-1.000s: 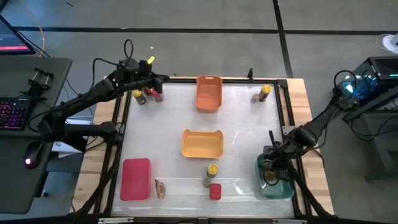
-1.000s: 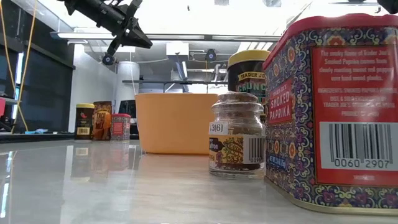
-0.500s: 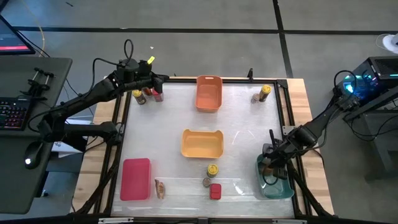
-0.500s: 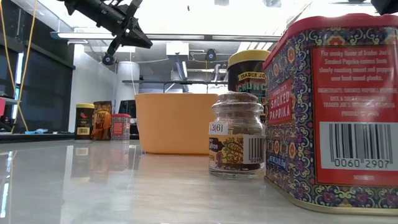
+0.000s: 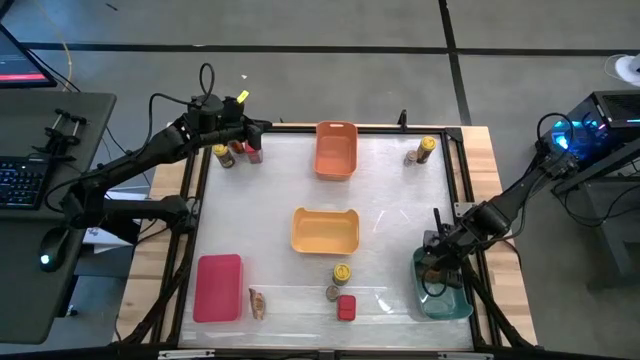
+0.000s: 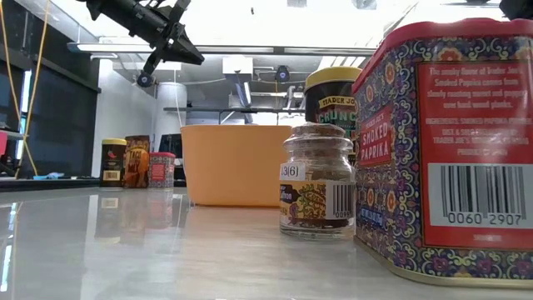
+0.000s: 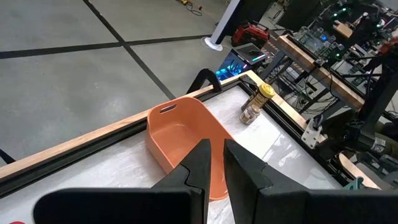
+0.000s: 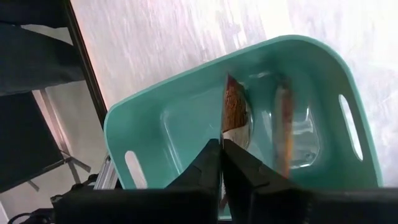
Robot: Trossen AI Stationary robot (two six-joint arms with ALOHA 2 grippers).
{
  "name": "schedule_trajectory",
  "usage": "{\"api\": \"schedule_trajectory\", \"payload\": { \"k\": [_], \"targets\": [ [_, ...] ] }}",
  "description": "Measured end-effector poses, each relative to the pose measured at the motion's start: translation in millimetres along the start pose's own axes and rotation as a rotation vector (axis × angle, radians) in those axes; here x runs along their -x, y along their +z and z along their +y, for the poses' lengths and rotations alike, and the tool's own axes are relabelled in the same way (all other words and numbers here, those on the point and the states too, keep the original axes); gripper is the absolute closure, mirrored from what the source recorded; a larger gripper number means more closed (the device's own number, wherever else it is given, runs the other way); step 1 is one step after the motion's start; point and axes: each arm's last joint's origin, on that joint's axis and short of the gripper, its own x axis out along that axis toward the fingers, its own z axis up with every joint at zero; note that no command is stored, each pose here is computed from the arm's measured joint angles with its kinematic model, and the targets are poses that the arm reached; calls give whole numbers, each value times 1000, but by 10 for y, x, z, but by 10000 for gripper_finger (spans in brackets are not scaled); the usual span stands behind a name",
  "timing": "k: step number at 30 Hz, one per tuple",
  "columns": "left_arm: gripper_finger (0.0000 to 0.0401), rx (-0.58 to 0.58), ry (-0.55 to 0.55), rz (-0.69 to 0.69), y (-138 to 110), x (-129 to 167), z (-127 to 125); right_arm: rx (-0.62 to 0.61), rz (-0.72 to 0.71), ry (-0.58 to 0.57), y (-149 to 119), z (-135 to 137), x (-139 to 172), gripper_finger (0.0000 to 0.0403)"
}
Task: Sort spices by type
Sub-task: Put the top right orange seasoning bag into the blue bin, then put the top orange seasoning bag into the blue bin
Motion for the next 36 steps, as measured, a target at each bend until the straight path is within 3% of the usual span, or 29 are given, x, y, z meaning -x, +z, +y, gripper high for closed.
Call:
{"api": "schedule_trajectory", "payload": {
  "k": [13, 21, 33, 36],
  "targets": [
    [368, 0, 0, 0, 0, 0, 0, 5, 14, 51, 9, 35, 1, 286],
    [368, -18, 0, 0, 0, 0, 0, 14, 15, 109, 38, 155, 232, 281],
    [368, -28, 0, 0, 0, 0, 0, 9, -88, 49, 58, 224, 638, 281],
    [368, -87, -67, 29, 12, 14, -29, -5, -159, 29, 102, 223, 681, 281]
  ]
}}
